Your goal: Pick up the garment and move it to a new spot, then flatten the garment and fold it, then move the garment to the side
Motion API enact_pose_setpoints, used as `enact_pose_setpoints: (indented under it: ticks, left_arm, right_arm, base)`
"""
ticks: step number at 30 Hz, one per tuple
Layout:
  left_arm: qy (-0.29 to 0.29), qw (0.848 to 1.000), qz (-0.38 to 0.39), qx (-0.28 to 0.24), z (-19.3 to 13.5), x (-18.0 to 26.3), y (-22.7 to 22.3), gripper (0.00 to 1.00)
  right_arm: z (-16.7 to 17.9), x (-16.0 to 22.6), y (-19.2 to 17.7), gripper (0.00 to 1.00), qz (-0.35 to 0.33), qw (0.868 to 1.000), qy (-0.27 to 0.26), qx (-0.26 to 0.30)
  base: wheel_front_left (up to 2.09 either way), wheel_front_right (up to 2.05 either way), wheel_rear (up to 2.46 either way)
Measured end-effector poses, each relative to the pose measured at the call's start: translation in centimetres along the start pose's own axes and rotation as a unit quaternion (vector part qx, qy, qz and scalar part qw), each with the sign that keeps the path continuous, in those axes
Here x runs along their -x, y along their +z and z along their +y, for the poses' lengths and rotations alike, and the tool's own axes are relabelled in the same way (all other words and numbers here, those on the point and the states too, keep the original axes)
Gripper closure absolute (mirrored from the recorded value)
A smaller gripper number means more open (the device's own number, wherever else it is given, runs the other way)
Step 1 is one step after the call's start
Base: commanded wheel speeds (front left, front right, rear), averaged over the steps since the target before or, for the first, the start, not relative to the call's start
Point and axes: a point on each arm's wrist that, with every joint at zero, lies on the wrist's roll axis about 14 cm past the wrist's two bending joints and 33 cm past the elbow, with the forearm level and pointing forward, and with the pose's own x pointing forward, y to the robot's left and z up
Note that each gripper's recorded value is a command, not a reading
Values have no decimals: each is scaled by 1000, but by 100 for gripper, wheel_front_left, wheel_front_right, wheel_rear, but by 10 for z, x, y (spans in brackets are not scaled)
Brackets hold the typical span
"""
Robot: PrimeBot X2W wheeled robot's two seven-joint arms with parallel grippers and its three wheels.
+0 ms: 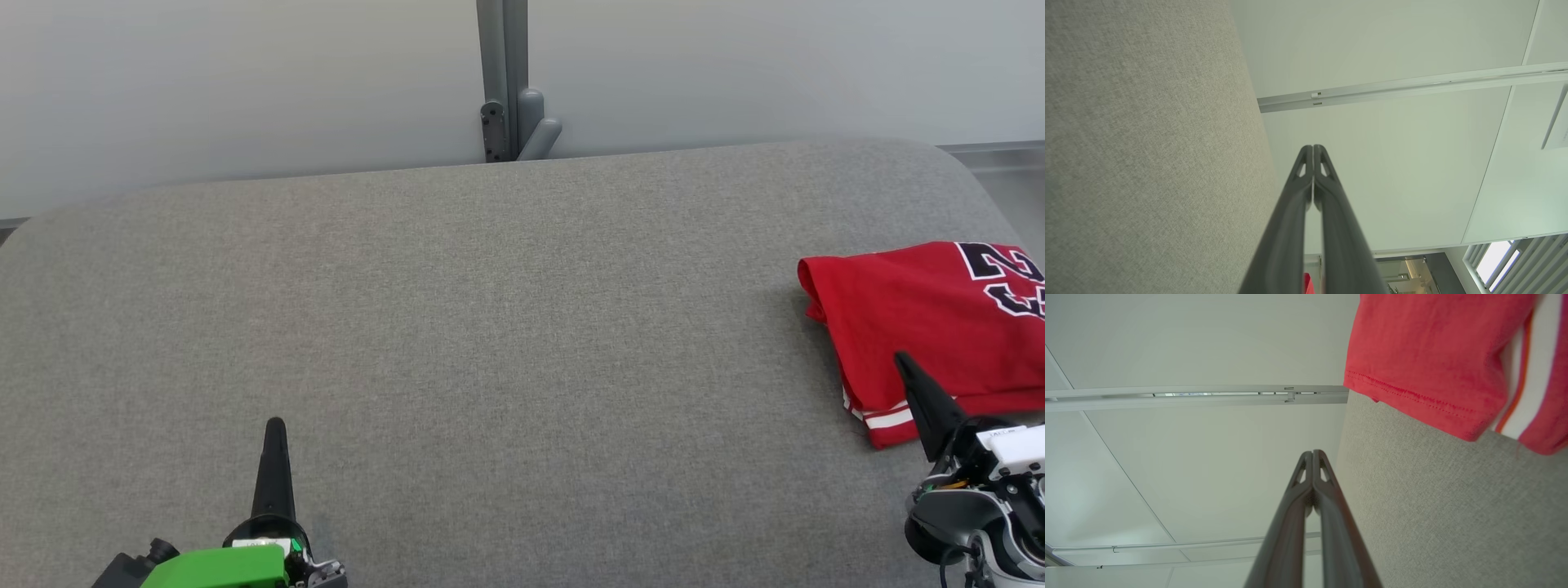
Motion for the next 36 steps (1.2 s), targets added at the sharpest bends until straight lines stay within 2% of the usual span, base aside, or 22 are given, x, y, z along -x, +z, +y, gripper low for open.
enact_pose_setpoints:
  ticks: [11,36]
  left_arm:
    - [3,999,-8,34,1,1,1,100]
    - [3,999,-8,34,1,1,1,100]
  right_arm:
    - [3,-2,0,100,4,999,12,-35]
    - [3,-2,0,100,3,999,12,-37]
  base:
    - [0,0,0]
    - [0,0,0]
